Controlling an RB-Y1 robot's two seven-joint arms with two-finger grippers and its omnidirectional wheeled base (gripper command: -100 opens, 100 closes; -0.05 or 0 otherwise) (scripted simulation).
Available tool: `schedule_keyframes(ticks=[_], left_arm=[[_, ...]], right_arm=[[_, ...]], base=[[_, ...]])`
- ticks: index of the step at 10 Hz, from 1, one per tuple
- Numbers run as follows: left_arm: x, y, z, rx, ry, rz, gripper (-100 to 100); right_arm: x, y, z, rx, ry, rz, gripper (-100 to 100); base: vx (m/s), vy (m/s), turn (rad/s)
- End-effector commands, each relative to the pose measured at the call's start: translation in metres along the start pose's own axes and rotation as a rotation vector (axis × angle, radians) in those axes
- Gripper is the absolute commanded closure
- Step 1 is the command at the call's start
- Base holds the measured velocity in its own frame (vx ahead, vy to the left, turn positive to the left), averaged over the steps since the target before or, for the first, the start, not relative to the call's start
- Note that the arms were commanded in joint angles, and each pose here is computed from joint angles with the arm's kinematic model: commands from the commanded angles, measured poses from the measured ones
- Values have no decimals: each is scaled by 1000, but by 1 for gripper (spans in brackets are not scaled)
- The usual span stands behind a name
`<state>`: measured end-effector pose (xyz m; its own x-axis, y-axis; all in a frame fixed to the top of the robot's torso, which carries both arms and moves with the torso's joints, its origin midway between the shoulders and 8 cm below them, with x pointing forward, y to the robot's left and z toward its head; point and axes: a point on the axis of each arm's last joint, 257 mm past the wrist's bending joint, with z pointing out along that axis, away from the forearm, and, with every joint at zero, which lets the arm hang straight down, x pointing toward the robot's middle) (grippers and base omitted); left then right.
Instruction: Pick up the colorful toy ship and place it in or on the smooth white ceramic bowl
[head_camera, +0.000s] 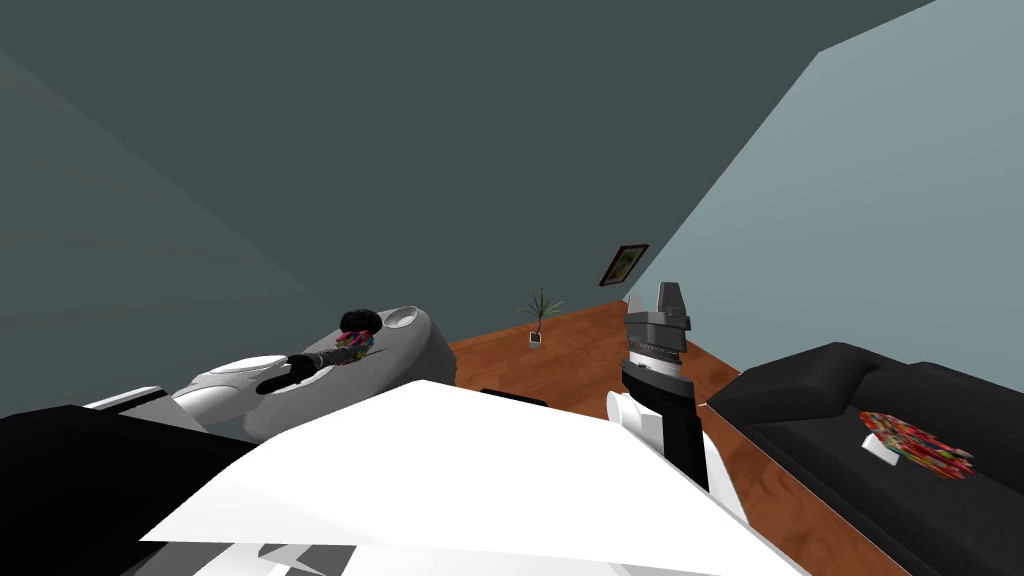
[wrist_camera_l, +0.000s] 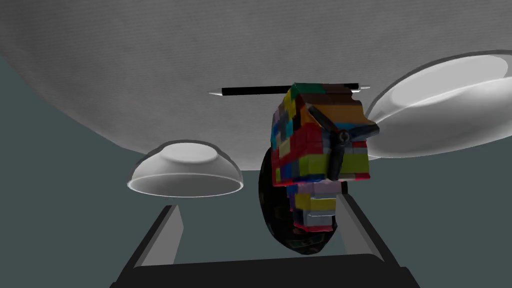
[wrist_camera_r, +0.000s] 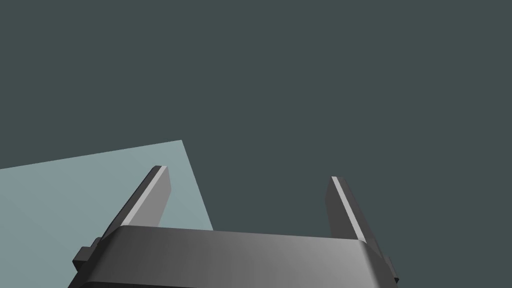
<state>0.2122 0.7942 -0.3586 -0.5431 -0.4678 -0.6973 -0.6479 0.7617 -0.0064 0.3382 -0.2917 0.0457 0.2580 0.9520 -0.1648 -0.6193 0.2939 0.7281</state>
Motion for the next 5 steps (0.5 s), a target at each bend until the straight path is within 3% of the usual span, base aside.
schedule_keyframes(ticks=[1, 2, 3, 4, 5], left_arm=[[-24, 10, -7, -19, -28, 9, -100], [-38, 14, -11, -27, -43, 16, -100], [-65, 21, -20, -40, -71, 31, -100], [-59, 11, -18, -17, -59, 45, -100], [-66, 12, -18, -23, -72, 36, -100]], right_arm=[[0, 0, 0, 0, 0, 0, 0], [0, 0, 0, 0, 0, 0, 0], [0, 0, 0, 0, 0, 0, 0], [0, 0, 0, 0, 0, 0, 0], [0, 0, 0, 0, 0, 0, 0]], base=[[10, -12, 29], [22, -8, 9], [41, 10, -21], [38, 20, -10], [17, 8, -4]])
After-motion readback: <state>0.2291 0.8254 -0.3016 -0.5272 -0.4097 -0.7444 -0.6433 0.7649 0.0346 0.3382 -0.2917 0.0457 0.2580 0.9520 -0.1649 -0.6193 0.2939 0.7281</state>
